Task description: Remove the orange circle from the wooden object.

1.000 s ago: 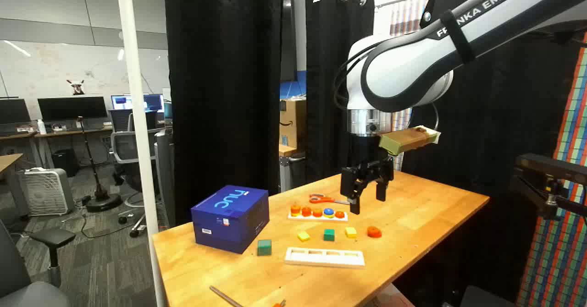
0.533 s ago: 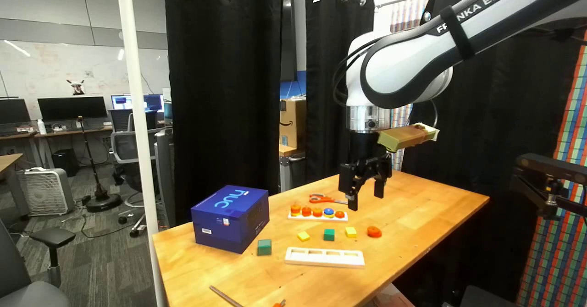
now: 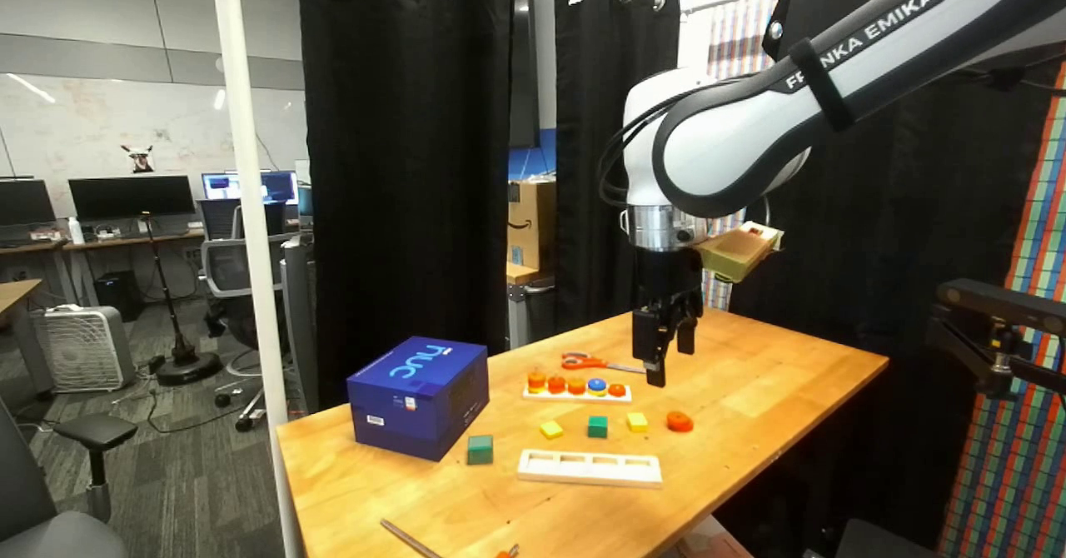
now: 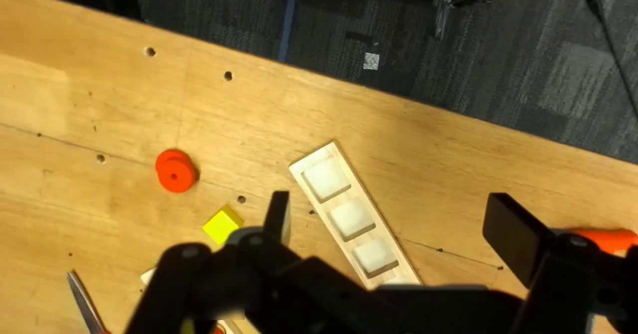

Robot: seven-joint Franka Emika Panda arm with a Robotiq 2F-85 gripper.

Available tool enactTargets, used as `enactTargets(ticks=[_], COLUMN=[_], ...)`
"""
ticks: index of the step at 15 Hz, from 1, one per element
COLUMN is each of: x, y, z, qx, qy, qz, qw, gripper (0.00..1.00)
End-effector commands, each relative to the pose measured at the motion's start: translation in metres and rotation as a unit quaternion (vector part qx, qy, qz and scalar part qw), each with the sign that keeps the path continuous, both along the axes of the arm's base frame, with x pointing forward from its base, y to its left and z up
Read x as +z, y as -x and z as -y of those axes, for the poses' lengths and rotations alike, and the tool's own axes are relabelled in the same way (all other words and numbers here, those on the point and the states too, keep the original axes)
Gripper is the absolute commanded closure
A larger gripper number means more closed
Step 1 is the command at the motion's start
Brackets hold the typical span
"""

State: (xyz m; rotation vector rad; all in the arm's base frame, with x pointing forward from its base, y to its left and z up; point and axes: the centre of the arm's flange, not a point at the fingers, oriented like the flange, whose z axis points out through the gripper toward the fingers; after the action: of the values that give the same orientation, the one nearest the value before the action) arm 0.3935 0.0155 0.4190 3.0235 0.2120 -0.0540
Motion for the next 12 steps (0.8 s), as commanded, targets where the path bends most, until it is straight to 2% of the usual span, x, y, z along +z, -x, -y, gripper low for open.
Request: enactTargets(ticks=[1,4,6,9,12], x=[-0.015,-0.033,-0.048,-0.075,-0.1], y=[-0.028,-0.046,-0.059,-0.079,-0.091], z=[0.013,0.023,0.035,0.068,0.105], qx=[0.097,0.175,0.225,0.299,0.336], qy=[0.026,0.044,0.056,0.058,0.052], qz=[0.006,0.015,0.026,0.055,0.084], qw=[0.995,0.9836,0.9724,0.9509,0.9367], gripper=[0.0,0.0,0.0,0.0,0.0])
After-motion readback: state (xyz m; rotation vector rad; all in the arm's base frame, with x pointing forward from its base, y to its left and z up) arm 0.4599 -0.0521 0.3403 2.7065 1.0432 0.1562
